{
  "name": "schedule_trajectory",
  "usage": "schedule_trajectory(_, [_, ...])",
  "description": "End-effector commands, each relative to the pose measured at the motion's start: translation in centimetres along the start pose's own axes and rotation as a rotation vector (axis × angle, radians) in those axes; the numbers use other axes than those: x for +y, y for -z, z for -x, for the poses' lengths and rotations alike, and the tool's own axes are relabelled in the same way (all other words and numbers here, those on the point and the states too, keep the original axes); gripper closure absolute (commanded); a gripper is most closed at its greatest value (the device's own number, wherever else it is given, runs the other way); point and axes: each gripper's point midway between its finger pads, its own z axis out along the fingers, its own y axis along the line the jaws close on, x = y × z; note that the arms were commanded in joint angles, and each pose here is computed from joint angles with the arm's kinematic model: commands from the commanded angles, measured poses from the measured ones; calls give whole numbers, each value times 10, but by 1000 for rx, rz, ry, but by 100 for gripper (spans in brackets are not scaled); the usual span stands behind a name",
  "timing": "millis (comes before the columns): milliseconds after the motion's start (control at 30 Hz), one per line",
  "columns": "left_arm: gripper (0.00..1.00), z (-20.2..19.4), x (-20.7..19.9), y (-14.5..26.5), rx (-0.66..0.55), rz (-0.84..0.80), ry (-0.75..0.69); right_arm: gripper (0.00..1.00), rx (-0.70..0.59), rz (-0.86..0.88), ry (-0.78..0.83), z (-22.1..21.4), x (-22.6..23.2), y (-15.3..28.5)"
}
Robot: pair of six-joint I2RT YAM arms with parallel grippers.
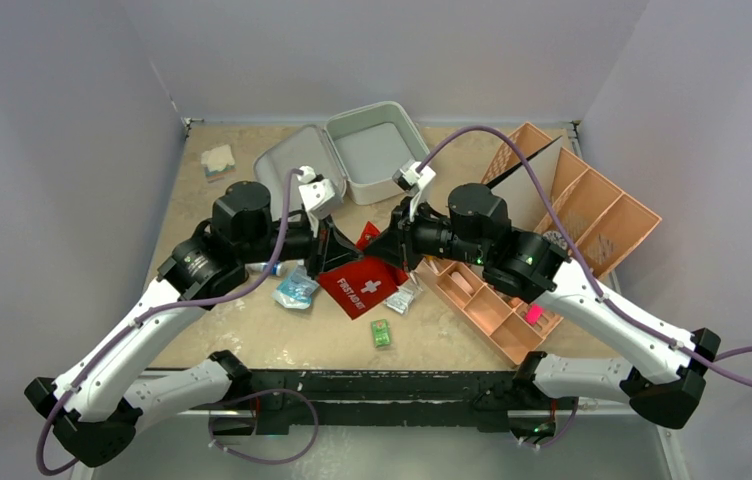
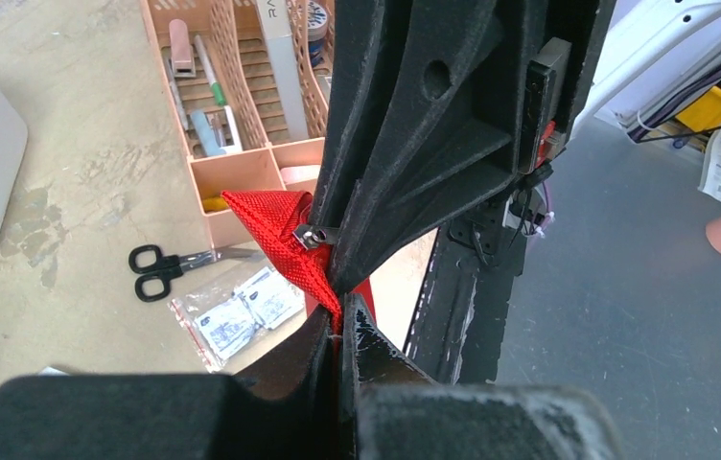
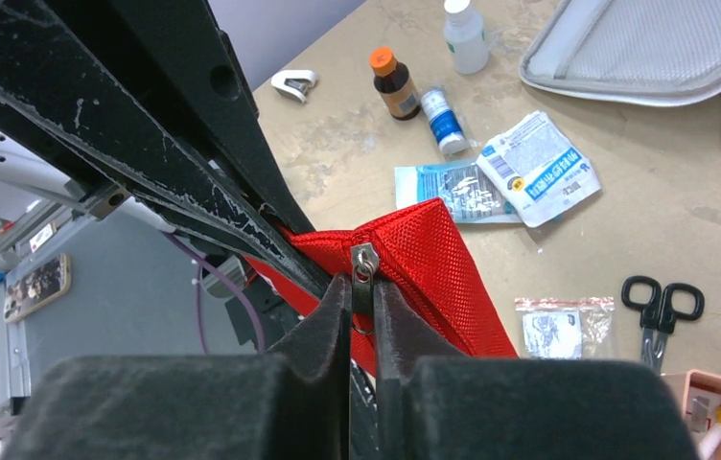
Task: Organize the medicine kit
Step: Zip the medicine pouch.
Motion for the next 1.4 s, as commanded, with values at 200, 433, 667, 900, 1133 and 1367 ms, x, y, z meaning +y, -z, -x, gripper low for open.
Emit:
schedule_trajectory(200, [100,32,19,3,-147,158,149,100,-64,25,1,4,0,0])
schedule_trajectory(433, [100,55,19,11,-346,170,268,100,-67,48,-9,6,1,-11])
schedule_trajectory(667, [100,65,7,16,-400,109,253,100,-54,16,-52,-3,-10,-18])
schedule_trajectory(900, [100,72,-10,21,-429,25,173,100,-42,-4,-109,-9,-29,-17])
schedule_trajectory(1133, [100,83,-26,31,-461,-32,122,100,-10,98,-78,-9,-23,-9])
schedule_trajectory(1367, [100,85,-26,34,-468,-26,106,100,17,170,-43,-12,-13,-1])
